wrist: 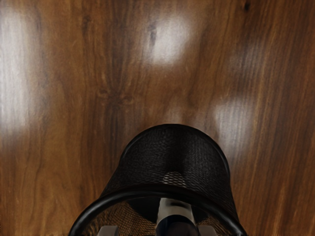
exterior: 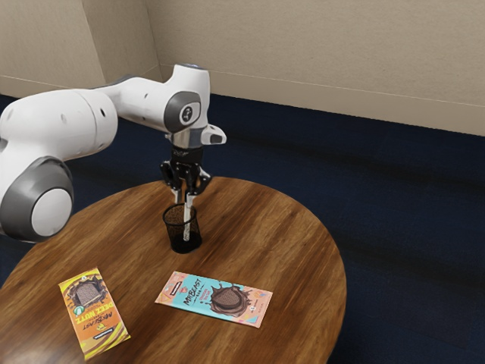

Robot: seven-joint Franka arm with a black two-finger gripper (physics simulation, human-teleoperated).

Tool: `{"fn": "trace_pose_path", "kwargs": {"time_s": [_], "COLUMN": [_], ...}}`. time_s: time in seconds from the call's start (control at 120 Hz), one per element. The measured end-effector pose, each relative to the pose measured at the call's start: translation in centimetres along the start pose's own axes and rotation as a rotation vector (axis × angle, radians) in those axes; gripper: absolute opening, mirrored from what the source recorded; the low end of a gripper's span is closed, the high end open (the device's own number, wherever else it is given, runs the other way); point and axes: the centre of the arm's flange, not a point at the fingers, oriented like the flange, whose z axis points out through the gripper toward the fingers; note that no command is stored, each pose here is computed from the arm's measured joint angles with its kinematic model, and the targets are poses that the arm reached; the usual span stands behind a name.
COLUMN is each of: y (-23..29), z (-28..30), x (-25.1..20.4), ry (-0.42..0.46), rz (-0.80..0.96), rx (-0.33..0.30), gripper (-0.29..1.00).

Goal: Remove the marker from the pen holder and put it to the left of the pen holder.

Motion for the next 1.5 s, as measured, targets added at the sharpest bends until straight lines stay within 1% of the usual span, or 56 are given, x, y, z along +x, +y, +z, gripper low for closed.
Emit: {"fn": "trace_pose_path", "kwargs": {"time_s": [0.1,0.233,0.317,0.4,0.483,0.533,0.667,0.842,0.933,1.042,1.267,1.417,1.5], "y": [-0.1,-0.3,-0.9,-2.4,-4.4,-5.1,-7.5,-9.9,-11.6,-12.3,-14.0,-14.2,-14.6], "z": [-0.5,-2.3,-6.3,-11.5,-15.0,-15.5,-13.4,-5.1,0.1,1.7,3.8,4.6,4.7], "x": [-0.2,-0.8,-2.6,-4.7,-6.8,-7.6,-8.8,-6.9,-5.3,-4.3,-3.5,-3.4,-3.4], "ry": [0.004,0.025,0.061,0.101,0.097,0.063,-0.093,-0.342,-0.457,-0.494,-0.549,-0.566,-0.562], "rz": [0.0,0.001,-0.004,-0.023,-0.053,-0.066,-0.117,-0.191,-0.225,-0.229,-0.259,-0.263,-0.272], "rx": [0.0,0.0,-0.008,-0.013,-0.021,-0.025,-0.023,0.009,-0.01,-0.052,-0.08,-0.107,-0.128], "gripper": [0.04,-0.01,-0.04,-0.05,-0.06,-0.07,-0.07,-0.08,-0.08,-0.08,-0.08,0.26,0.4]}}
